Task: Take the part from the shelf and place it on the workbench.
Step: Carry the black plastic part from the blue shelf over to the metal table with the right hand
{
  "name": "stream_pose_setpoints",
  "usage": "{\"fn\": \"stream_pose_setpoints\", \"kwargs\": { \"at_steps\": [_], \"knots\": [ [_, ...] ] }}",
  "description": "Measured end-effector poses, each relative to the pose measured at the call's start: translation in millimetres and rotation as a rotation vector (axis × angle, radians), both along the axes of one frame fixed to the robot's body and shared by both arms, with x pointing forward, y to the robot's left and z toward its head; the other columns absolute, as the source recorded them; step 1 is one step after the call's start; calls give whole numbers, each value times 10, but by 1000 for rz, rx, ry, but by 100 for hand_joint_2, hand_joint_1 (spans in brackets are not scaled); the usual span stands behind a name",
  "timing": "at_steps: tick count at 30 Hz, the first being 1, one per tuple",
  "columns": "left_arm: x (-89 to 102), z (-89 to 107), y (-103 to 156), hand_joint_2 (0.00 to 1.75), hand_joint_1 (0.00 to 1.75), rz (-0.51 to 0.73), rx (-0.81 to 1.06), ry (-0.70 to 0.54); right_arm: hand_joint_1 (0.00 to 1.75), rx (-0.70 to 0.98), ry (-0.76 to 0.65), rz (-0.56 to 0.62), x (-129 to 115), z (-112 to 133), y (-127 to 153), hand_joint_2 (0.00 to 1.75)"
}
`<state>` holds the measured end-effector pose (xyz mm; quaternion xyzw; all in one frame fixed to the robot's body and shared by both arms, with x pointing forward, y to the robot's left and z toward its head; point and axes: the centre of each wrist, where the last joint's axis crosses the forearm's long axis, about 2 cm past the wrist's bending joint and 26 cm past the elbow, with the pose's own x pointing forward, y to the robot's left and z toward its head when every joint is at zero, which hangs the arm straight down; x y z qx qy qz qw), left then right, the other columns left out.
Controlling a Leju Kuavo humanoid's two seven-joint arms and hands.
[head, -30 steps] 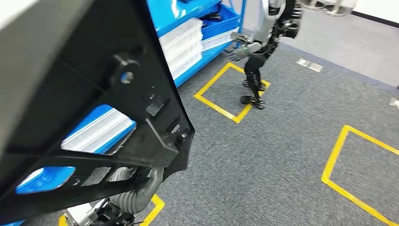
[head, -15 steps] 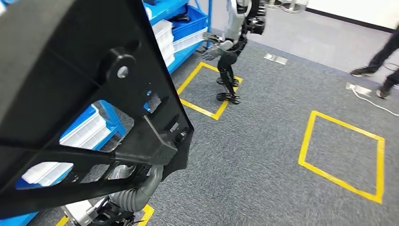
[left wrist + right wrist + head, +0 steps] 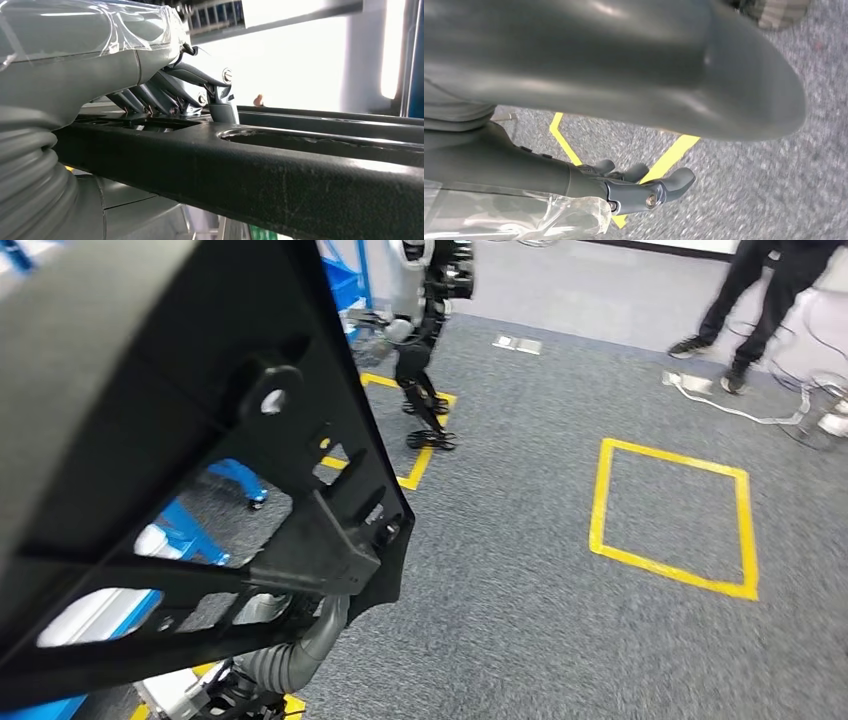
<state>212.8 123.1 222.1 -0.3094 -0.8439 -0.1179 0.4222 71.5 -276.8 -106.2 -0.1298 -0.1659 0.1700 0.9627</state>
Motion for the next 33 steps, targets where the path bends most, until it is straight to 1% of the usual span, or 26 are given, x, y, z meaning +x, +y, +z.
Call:
{"fn": "stream_pose_setpoints", "kwargs": {
  "at_steps": [9, 13, 33],
  "knots": [
    [-6, -6, -1, 175, 175, -5, 2, 4, 0, 2, 2, 2, -1, -1, -13, 0],
    [-1, -1, -1, 175, 175, -6, 3, 4, 0, -3, 10, 2, -39, -8, -37, 0],
    [-9, -21, -5, 175, 175, -16, 15, 15, 0, 0, 2, 4, 3, -1, -31, 0]
  ]
}}
